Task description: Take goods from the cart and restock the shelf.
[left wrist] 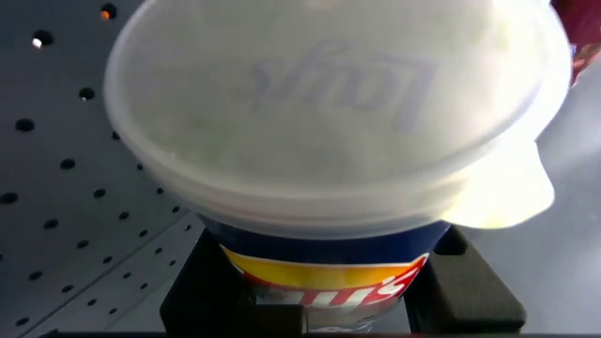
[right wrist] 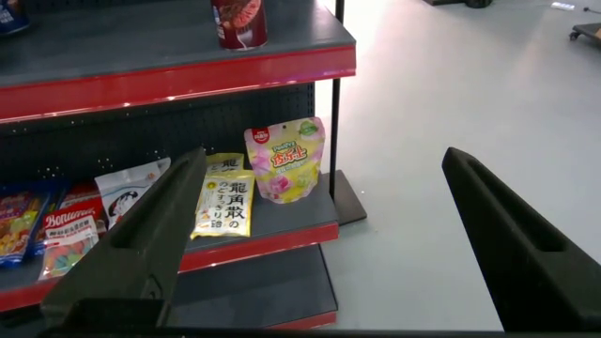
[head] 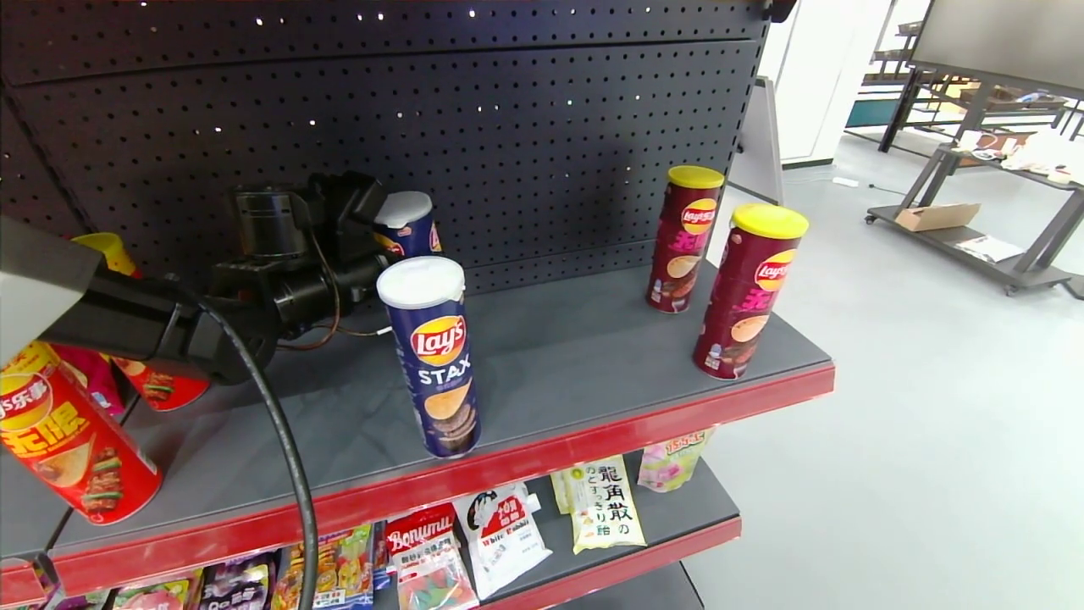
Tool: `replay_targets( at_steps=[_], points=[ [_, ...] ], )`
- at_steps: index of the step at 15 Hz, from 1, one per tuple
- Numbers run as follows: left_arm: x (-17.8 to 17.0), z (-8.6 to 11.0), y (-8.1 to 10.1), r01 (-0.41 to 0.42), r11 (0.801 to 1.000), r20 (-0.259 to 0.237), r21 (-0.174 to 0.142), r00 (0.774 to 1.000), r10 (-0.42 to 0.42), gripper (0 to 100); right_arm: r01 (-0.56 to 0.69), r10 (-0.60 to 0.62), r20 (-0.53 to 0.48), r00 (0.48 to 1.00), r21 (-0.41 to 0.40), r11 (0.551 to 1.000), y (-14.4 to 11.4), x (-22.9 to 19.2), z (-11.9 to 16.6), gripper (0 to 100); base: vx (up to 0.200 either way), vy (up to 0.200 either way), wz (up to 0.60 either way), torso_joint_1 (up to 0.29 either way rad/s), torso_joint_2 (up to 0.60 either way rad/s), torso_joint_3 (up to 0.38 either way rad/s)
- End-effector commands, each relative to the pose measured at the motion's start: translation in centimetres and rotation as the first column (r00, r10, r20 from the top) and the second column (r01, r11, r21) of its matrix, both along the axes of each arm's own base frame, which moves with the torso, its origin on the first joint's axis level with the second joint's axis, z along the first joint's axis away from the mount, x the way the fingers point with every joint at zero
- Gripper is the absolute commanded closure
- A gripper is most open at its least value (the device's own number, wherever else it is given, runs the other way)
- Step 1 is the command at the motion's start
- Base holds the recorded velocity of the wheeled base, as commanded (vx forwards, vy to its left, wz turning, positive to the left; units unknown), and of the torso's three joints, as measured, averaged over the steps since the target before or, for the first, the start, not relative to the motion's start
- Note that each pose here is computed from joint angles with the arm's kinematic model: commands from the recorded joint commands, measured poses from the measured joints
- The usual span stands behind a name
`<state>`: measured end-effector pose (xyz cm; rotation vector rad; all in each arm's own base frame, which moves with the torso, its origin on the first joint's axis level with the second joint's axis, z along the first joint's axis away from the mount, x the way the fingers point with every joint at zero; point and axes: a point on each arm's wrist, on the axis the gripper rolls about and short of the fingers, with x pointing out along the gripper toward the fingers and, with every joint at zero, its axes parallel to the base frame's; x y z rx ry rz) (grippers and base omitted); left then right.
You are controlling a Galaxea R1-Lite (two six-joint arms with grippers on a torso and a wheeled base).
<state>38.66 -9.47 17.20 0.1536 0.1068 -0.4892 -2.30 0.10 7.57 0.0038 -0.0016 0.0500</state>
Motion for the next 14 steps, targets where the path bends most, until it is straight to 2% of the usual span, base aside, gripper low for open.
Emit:
replay_targets(
  at_steps=[1, 5, 7, 11, 14],
  points=[
    [-0.08, -0.03, 0.1, 0.003, 1.0, 0.007, 0.024, 1.0, -0.003, 100, -0.002, 0.002, 0.0, 1.0, -0.001, 1.0, 0.0, 0.0, 0.02, 0, 0.0, 0.0, 0.0, 0.0, 0.0, 0.0],
    [-0.12, -0.11, 0.04, 0.003, 1.0, -0.002, 0.019, 1.0, -0.003, 100, -0.001, 0.001, 0.0, 1.0, -0.001, 1.0, 0.0, 0.0, 0.02, 0, 0.0, 0.0, 0.0, 0.0, 0.0, 0.0],
    [-0.14, -0.15, 0.04, 0.004, 1.0, -0.011, 0.004, 1.0, -0.004, 100, -0.002, 0.002, 0.0, 1.0, 0.001, 1.0, 0.0, 0.0, 0.02, 0, 0.0, 0.0, 0.0, 0.0, 0.0, 0.0],
    [-0.03, 0.18, -0.05, 0.005, 1.0, -0.001, -0.001, 1.0, -0.005, 100, -0.002, 0.002, 0.0, 1.0, 0.001, 1.0, 0.0, 0.0, 0.02, 0, 0.0, 0.0, 0.0, 0.0, 0.0, 0.0],
    [0.1, 0.09, -0.71, 0.02, 1.0, -0.007, -0.023, 1.0, -0.02, 100, -0.002, 0.002, 0.0, 1.0, 0.001, 1.0, 0.0, 0.0, 0.02, 0, 0.0, 0.0, 0.0, 0.0, 0.0, 0.0]
  ],
)
